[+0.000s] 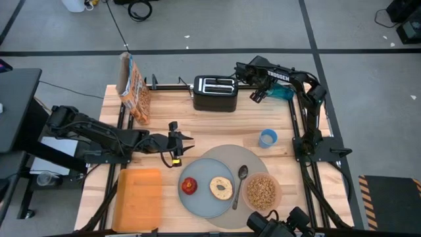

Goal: Arrange a breakfast setting
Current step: Move the blue cup to the top of the table placemat

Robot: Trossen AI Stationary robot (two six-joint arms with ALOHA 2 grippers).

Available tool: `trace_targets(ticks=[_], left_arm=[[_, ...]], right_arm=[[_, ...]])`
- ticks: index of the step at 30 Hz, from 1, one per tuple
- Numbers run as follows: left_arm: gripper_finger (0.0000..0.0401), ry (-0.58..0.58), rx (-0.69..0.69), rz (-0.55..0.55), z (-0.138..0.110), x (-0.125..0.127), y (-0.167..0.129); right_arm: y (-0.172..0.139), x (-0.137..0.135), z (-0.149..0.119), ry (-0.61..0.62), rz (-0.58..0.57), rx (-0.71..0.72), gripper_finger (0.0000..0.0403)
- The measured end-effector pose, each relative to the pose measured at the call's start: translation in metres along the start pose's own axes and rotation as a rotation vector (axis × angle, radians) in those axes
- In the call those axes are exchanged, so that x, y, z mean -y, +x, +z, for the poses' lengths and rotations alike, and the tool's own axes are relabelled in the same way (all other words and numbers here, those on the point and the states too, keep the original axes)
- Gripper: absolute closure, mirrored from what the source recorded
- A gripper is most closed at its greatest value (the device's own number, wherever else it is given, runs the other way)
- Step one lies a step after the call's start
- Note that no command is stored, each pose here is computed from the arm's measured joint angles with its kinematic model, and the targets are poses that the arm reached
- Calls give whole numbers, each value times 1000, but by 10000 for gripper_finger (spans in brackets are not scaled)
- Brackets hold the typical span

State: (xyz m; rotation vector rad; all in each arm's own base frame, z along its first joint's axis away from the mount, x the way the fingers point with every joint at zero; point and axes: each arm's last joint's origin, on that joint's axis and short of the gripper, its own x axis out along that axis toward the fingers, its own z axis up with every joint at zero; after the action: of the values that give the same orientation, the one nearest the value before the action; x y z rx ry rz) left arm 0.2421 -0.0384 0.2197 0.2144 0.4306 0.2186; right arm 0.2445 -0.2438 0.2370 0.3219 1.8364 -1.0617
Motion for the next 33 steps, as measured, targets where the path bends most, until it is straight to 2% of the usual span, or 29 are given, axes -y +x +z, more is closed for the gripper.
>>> trace_targets(ticks=[12,21,29,33], left_arm=[[257,11,20,-15,3,3,-5],[257,12,17,-11,3,3,-5],[257,11,19,-12,3,3,-5],[257,12,27,-11,5,3,-6]], right_arm=[[-1,3,-2,-2,-4,-5,170],[-12,22,-14,71,39,43,170],[8,15,-18,55,39,-12,174],[6,13,-15,86,46,79,180]])
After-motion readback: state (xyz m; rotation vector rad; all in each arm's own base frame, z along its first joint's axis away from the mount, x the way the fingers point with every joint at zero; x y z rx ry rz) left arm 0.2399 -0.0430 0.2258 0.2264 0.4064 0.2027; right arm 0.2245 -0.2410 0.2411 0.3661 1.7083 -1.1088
